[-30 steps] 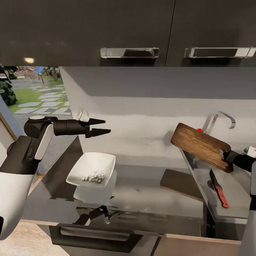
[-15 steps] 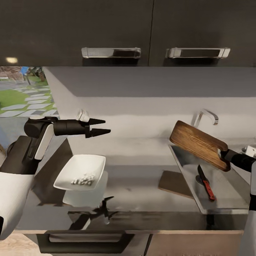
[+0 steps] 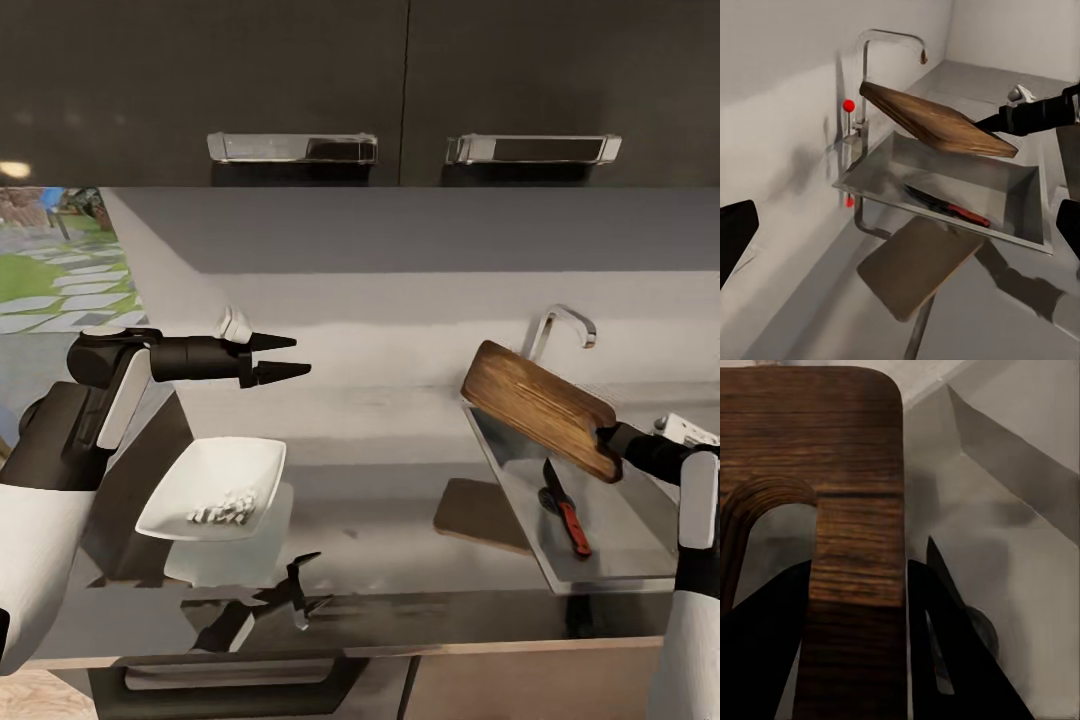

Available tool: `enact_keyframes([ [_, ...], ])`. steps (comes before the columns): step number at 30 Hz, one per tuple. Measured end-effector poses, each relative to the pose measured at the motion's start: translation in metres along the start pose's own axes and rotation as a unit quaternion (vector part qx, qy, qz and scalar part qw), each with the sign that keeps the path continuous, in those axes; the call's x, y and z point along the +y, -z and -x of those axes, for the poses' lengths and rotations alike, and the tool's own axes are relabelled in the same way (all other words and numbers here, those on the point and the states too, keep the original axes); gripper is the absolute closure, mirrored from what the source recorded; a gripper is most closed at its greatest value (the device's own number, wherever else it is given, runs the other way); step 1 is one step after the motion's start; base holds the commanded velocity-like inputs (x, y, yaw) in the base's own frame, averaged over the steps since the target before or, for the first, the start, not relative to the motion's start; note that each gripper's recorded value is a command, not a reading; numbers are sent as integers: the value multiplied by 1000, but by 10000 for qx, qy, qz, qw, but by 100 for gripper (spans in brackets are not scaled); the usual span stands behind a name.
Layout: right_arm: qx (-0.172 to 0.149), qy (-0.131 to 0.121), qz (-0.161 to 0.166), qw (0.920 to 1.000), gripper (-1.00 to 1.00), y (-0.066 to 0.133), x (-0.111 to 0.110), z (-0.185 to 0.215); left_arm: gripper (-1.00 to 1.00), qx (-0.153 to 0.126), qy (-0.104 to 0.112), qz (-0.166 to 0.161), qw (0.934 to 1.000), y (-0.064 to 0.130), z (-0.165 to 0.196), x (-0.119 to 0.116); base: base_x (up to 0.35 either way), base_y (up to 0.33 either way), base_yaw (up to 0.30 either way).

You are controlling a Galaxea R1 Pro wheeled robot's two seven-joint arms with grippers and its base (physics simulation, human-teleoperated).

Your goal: In the kitchen, take the Vidalia onion out of the sink, dice it on the chopping board with the paring knife, put the diced onion into the bowl on the countertop, then place both the paring knife and the chopping board into the sink.

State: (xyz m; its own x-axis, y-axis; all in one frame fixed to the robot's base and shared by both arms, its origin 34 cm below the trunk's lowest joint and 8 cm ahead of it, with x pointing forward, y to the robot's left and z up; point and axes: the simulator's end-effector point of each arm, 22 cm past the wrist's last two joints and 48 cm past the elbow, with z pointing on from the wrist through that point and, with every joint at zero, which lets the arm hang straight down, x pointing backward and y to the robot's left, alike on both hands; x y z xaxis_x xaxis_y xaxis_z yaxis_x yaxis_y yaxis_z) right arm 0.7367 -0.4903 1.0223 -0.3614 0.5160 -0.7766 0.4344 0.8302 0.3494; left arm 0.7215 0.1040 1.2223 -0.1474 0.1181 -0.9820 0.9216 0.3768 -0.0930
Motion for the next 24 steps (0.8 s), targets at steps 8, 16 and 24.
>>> enact_keyframes([
  [8, 263, -238, -1337, 9904, 100, -10, -53, -35, -100, -1, 0, -3, 10000, -1, 0, 0, 0, 0, 0],
  [16, 271, -1377, -1879, 9721, 100, 0, -99, -56, -100, 2, 0, -5, 10000, -1, 0, -1, 0, 0, 0],
  [24, 24, -2092, -2409, 9477, 100, 9, -129, -70, -100, 3, 0, -5, 10000, -1, 0, 0, 0, 0, 0],
])
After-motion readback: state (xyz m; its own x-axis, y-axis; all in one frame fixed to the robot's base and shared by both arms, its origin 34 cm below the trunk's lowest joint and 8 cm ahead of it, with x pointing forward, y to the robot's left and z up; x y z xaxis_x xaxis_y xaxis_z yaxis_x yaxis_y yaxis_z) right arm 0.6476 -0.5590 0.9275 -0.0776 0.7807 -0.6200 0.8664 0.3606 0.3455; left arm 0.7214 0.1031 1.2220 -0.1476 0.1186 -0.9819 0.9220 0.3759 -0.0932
